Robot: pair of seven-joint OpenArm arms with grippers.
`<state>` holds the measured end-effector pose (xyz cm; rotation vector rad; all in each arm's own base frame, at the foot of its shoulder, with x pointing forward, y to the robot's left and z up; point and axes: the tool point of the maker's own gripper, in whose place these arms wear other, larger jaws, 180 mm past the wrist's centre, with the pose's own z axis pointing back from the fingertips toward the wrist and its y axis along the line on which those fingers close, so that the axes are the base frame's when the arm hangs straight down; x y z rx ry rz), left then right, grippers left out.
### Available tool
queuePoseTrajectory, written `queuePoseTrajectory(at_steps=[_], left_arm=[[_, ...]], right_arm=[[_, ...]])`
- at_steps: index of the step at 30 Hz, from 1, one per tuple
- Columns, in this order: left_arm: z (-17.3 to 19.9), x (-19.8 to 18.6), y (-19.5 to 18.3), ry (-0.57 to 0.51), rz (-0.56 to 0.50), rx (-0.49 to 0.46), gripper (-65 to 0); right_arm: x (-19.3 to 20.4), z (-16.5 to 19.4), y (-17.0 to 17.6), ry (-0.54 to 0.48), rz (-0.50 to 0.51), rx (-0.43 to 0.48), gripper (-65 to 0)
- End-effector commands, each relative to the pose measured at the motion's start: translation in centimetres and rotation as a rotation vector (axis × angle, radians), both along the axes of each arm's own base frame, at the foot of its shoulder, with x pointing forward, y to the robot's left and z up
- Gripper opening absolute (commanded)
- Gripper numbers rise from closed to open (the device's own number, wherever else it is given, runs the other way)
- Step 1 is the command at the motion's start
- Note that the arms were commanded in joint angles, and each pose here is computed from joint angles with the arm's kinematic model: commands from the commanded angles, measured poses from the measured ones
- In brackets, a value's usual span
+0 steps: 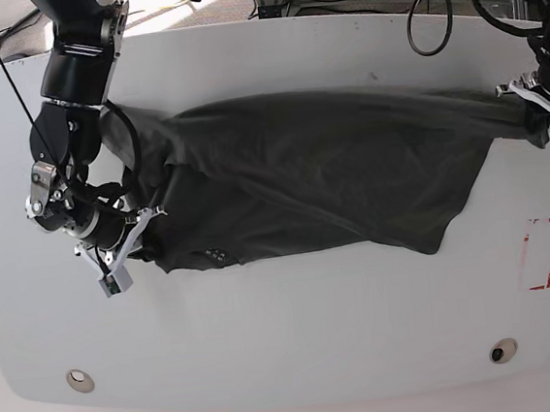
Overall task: Fold the T-shirt properly
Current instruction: 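Lift and swing the T-shirt with both grippers, then lower it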
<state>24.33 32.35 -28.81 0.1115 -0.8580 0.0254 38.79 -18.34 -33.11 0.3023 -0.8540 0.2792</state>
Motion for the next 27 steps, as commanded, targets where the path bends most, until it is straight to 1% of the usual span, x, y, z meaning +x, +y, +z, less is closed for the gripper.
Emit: queuePoseTrajectory(at_steps=[1,6,8,10,13,15,16,17,20,21,23,25,27], left_arm=[[2.9,1.8,0.4,-0.096,-0.007,0.034,-65.0],[6.8,5.1,0.5,-0.226,-0.010,0.049,-65.0],[8.9,6.5,0.9,-0.273,-0.025,0.080,-65.0],[10.6,8.1,0.2,-0.318,-0.059,0.093,-65.0],[13.3,9.7,-0.1,-0.365,-0.092,0.131,-65.0],[15.8,10.6,0.4,-0.408,-0.086,0.157,-65.0],[17.5,11.2,0.7,-0.442,-0.076,0.163,-65.0],[18.4,11.7,0.9,-0.461,-0.068,0.158,-65.0],[20.9,12.9,0.8,-0.505,-0.068,0.155,-65.0],[21.9,13.0,1.2,-0.517,-0.057,0.173,-65.0],[23.5,13.1,1.9,-0.535,-0.034,0.208,-65.0],[24.5,13.3,2.3,-0.553,-0.014,0.223,-65.0],[24.6,13.5,1.9,-0.553,-0.024,0.227,-65.0]], right_arm=[[2.9,5.0,-1.7,-0.126,-0.005,-0.038,-65.0],[5.5,9.7,-3.3,-0.222,-0.017,-0.074,-65.0],[6.7,11.7,-4.5,-0.255,-0.031,-0.093,-65.0],[7.7,13.2,-5.2,-0.275,-0.042,-0.092,-65.0],[9.2,16.7,-6.4,-0.336,-0.056,-0.103,-65.0],[9.9,19.4,-7.4,-0.385,-0.070,-0.122,-65.0],[10.5,21.3,-7.4,-0.417,-0.066,-0.133,-65.0],[11.0,22.4,-7.2,-0.431,-0.056,-0.142,-65.0],[11.9,25.5,-7.0,-0.469,-0.031,-0.190,-65.0],[12.0,27.0,-7.4,-0.484,-0.035,-0.210,-65.0],[12.1,29.0,-7.9,-0.508,-0.047,-0.222,-65.0],[12.1,30.6,-7.9,-0.536,-0.045,-0.230,-65.0],[12.1,31.3,-8.0,-0.549,-0.048,-0.233,-65.0]])
